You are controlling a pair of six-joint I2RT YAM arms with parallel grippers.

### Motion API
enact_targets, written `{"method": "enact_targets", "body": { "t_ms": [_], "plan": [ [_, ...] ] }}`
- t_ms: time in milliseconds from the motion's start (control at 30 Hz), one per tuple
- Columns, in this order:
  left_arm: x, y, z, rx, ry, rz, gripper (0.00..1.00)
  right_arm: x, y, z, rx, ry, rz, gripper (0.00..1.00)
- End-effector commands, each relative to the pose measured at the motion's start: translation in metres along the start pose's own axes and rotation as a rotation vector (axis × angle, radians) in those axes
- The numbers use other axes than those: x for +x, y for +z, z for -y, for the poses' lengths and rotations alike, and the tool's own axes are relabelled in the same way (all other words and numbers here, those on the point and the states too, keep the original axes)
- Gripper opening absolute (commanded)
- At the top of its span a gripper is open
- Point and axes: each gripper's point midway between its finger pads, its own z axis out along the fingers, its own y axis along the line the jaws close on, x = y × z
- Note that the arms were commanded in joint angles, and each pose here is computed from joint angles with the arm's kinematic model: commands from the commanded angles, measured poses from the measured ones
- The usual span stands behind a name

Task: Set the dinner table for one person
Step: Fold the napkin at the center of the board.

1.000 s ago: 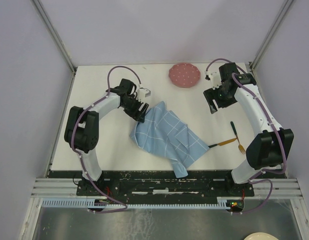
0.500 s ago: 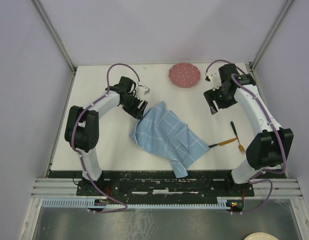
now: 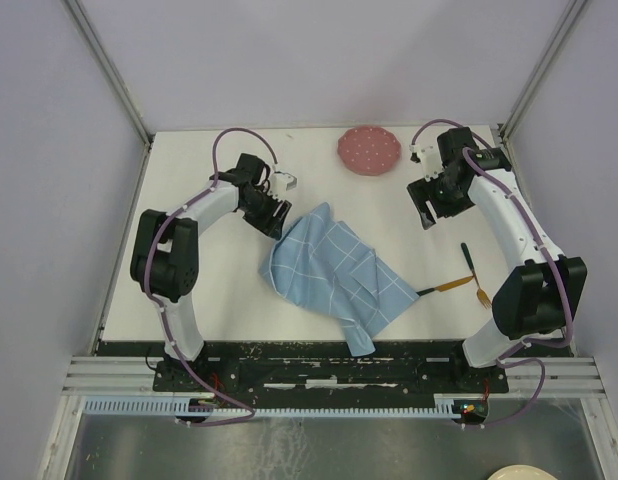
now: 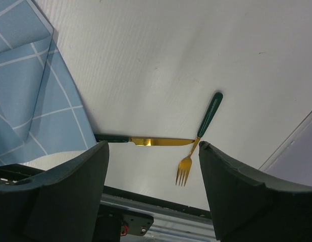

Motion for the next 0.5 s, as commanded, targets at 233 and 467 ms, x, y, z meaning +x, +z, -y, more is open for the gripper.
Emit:
{"method": "enact_targets", "body": {
  "t_ms": [233, 467],
  "plan": [
    [-0.024, -0.015, 0.023, 0.053, 0.015, 0.070, 0.67, -0.010, -0.015, 0.007, 0.033, -0.004, 0.062, 0.80],
    [-0.019, -0.007, 0.029, 0.036, 0.044, 0.037, 0.59, -0.009, -0.015, 0.007, 0.035, -0.004, 0.061, 0.80]
  ]
}}
